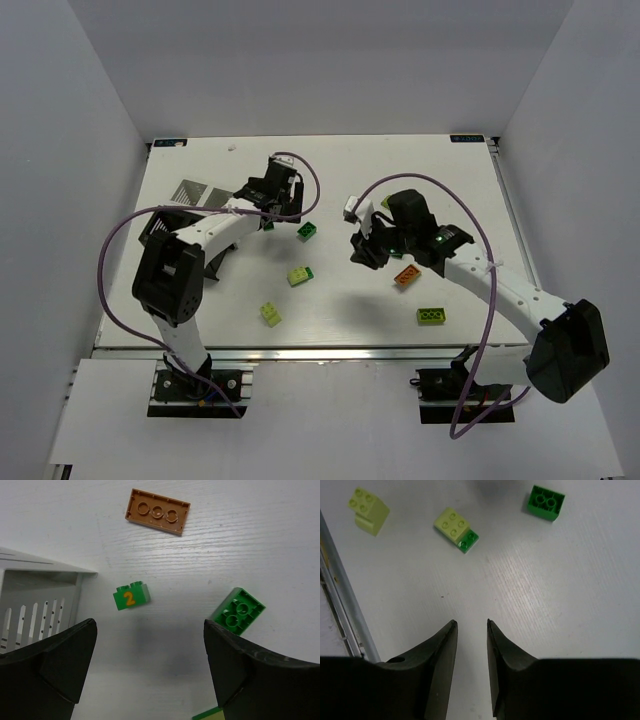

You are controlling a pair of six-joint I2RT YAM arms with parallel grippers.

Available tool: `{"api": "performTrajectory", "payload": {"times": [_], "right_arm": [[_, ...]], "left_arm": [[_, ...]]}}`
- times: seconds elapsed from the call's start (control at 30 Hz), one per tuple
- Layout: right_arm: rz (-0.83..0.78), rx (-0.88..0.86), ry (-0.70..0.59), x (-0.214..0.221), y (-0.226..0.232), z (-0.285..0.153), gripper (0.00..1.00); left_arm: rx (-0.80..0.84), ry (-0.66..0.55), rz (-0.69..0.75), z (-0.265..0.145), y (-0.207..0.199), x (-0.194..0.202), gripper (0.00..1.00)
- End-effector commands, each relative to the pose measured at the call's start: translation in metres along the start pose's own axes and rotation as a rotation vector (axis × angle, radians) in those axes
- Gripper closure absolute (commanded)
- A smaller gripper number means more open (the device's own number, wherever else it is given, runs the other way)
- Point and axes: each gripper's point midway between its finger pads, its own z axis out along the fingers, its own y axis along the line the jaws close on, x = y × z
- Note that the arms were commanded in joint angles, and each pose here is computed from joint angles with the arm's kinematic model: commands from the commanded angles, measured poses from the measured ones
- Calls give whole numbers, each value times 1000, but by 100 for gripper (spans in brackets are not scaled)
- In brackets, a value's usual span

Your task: Sort the legos into containers by color

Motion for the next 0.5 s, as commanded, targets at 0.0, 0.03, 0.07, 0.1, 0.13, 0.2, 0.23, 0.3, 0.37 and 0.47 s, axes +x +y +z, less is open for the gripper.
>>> {"api": "performTrajectory", "payload": {"times": [0.0,0.03,0.07,0.1,0.13,0.2,0.23,0.3,0.37,0.47], "right_arm": [[-15,0,-19,2,4,-3,64],[-19,2,-24,2,4,-4,64],[-23,8,-31,0,4,-7,65],[-27,18,-36,-1,3,-8,65],[-30,25,-41,0,2,-8,66],[-36,35,-48,-1,3,-11,67],[-37,36,-51,0,3,-12,67],[-38,38,-56,-1,4,-13,68],[-35,36,-52,0,4,-13,68],[-35,33,-52,1,5,-13,68]], "left_arm": [[-85,-48,3,-1,16,-15,4],[-97,-46,-8,0,19,-14,5],[-103,-40,-22,4,23,-12,6],[-96,-35,-33,7,23,-10,7],[-90,-34,-48,9,23,-9,10],[-93,-13,-53,15,23,-3,15],[-97,-1,-54,17,23,0,17],[-112,9,-48,22,25,5,18],[-131,20,-47,28,27,11,18],[-153,31,-53,34,32,15,20]]}}
